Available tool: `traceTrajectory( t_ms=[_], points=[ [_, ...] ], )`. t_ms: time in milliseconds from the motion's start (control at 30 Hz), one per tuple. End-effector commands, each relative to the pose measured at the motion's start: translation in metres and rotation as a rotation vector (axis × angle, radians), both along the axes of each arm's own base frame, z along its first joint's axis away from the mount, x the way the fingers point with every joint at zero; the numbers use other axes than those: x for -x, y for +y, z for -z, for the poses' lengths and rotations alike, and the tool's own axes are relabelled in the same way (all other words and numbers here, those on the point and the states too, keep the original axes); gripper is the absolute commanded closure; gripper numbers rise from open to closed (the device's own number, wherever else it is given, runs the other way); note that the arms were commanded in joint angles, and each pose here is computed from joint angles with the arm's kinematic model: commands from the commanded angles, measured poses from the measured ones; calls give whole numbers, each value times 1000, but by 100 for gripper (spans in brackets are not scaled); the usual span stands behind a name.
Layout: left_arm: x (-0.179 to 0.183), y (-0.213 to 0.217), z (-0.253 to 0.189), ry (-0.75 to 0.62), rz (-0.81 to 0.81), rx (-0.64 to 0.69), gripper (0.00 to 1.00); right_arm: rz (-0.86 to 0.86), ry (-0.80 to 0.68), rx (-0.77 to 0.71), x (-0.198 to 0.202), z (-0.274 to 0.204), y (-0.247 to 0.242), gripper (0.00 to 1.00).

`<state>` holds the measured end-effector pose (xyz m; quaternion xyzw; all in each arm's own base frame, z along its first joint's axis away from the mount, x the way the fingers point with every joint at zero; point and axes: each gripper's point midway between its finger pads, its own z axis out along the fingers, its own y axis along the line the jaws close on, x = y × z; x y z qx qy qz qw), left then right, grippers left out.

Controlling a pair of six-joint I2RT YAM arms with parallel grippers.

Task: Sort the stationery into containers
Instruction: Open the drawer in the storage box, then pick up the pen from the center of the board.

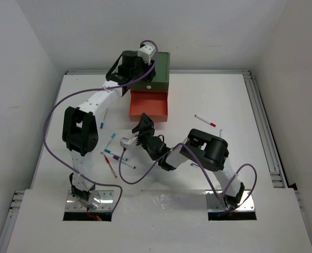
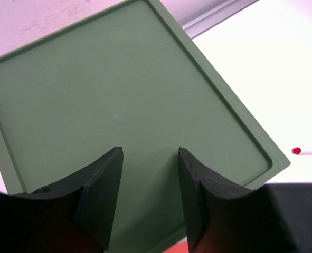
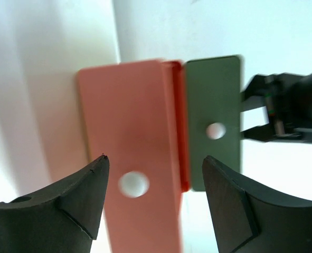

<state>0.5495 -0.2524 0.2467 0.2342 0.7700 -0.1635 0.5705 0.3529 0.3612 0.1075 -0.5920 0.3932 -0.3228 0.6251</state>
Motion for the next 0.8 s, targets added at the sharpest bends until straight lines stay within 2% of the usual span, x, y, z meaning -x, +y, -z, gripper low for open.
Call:
traceTrajectory(
  t_ms=[0, 200, 267, 300, 333, 367, 400, 433, 500, 533, 567, 600, 633, 700, 733, 767],
  points=[
    [16, 0, -13, 27, 3, -18, 47, -45, -239, -388, 14, -123, 0, 31],
    [30, 3, -78, -40, 3, 42, 41, -36, -247, -470, 24, -163, -17, 32],
    [40, 10, -106, -73, -9, 55, 40, 0, -189, -500, 22, -165, -26, 32],
    [43, 15, -113, -81, -28, 53, 39, 13, -185, -552, 25, -185, -38, 32],
    [53, 24, -127, -90, -36, 56, 39, 26, -136, -603, 24, -186, -45, 32],
    [58, 29, -131, -89, -42, 55, 39, 70, -72, -573, 21, -175, -51, 32],
    [59, 46, -134, -82, -96, 55, 38, 95, -64, -638, 23, -196, -69, 33],
    [72, 60, -150, -96, -116, 68, 38, 122, -27, -679, 22, -193, -77, 32],
    [78, 92, -132, -49, -181, 64, 38, 205, -18, -672, 18, -184, -106, 33],
    [91, 107, -145, -74, -203, 75, 38, 223, -22, -694, 20, -188, -120, 33],
    [96, 119, -122, -28, -227, 57, 38, 269, -17, -678, 13, -182, -136, 33],
    [105, 143, -128, -40, -271, 68, 38, 313, 9, -692, 11, -171, -149, 33],
    [111, 153, -122, -26, -286, 64, 38, 352, 54, -657, 10, -163, -161, 33],
    [124, 180, -100, 17, -321, 34, 38, 388, 167, -750, -4, -156, -181, 31],
    [128, 187, -94, 28, -328, 18, 38, 433, 313, -665, 2, -133, -196, 30],
    [132, 194, -85, 47, -336, 0, 39, 488, 382, -697, -7, -131, -221, 30]
  ],
)
